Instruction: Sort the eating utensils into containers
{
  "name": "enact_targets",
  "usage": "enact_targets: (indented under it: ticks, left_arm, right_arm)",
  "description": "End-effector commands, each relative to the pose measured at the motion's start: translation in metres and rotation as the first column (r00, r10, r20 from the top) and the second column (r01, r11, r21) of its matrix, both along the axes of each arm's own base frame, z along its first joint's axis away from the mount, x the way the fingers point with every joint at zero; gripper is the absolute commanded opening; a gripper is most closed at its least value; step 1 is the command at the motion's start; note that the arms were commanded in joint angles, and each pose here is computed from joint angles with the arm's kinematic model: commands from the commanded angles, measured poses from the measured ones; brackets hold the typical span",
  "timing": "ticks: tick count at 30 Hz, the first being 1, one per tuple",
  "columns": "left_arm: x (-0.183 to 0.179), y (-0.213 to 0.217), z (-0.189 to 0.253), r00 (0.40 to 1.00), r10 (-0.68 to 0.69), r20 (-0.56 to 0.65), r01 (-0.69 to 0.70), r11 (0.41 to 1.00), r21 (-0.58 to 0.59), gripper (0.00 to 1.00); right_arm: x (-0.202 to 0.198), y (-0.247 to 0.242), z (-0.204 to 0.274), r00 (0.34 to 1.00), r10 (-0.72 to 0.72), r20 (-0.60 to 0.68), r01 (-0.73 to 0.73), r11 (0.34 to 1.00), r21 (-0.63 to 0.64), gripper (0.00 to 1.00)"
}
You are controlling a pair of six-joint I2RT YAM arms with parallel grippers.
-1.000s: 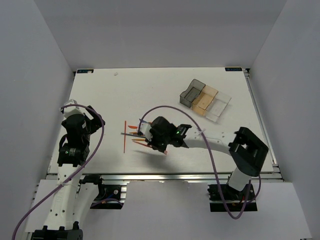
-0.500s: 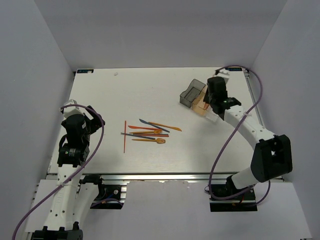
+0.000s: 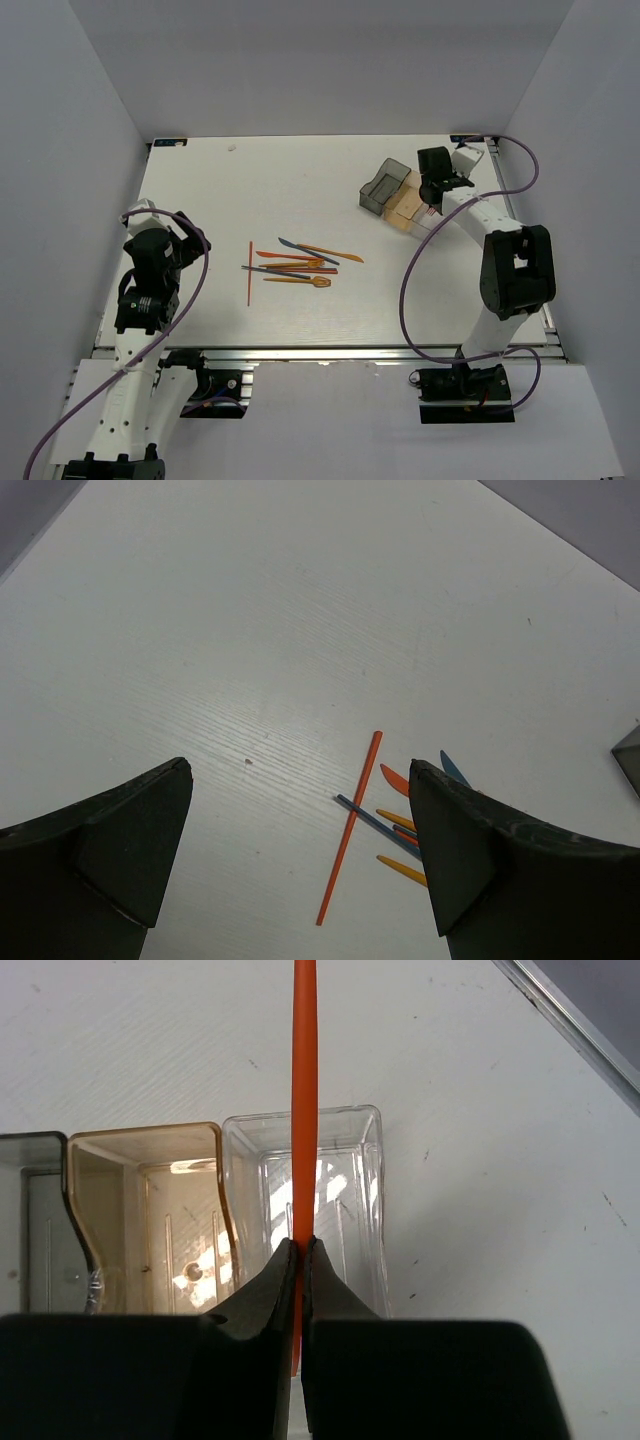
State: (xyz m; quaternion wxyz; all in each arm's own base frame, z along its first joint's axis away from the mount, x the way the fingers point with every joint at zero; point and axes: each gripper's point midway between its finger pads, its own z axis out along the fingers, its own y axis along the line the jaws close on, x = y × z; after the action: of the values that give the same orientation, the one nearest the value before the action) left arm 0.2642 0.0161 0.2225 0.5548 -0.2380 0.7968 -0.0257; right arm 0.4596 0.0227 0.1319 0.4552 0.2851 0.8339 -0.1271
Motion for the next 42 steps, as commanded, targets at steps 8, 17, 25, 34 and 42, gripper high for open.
enact_targets:
  ticks: [8,17,25,34,42]
  left_arm:
    - [0.001,-0.004,0.001,1.0,-0.021,0.01,0.021,1.0,0.005,0.98]
    - [0.002,-0.005,0.0,1.0,-0.023,0.006,0.023,1.0,0.007,0.98]
    - [0.002,-0.005,-0.001,1.0,-0.025,0.003,0.025,1.0,0.007,0.98]
    - [0.002,-0.006,0.0,1.0,-0.029,0.004,0.029,1.0,0.006,0.98]
    - [-0.003,0.005,0.003,0.999,0.034,0.011,-0.034,0.999,0.017,0.98]
  right_arm:
    - [0.011,-0.001,-0.009,1.0,-0.004,0.029,0.003,0.999,0.05,0.0]
    - [0.004,-0.001,-0.036,0.999,0.01,-0.033,-0.008,0.999,0.043,0.0]
    - [-0.001,0.003,-0.03,0.999,0.034,-0.027,-0.033,0.998,0.061,0.5]
    - [0.006,0.05,0.046,0.951,0.277,0.139,-0.294,0.948,0.12,0.53]
    - [-0.105,0.269,0.028,0.065,0.997,-0.038,-0.995,0.062,-0.084,0.62]
